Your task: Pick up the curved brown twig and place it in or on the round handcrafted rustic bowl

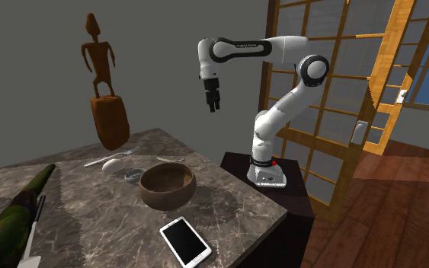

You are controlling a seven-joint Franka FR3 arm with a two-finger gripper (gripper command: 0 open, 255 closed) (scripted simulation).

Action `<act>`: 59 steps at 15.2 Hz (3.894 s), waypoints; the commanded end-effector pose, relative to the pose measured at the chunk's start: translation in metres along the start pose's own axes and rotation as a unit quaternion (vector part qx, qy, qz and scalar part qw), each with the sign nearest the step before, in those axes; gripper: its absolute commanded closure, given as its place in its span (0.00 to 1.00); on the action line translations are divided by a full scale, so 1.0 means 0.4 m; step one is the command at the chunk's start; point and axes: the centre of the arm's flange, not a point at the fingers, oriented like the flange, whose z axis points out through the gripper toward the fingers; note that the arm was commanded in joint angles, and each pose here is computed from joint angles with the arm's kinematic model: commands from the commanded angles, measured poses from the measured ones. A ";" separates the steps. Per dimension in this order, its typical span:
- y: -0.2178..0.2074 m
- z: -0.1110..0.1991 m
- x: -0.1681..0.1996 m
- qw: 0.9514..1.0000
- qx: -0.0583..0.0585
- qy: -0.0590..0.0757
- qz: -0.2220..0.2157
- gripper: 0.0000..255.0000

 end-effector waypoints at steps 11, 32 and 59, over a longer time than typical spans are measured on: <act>-0.299 0.122 0.091 0.998 -0.015 0.025 0.049 0.00; -0.738 0.389 0.317 0.989 -0.040 0.065 0.127 0.00; -0.744 0.345 0.306 0.989 -0.040 0.065 0.127 1.00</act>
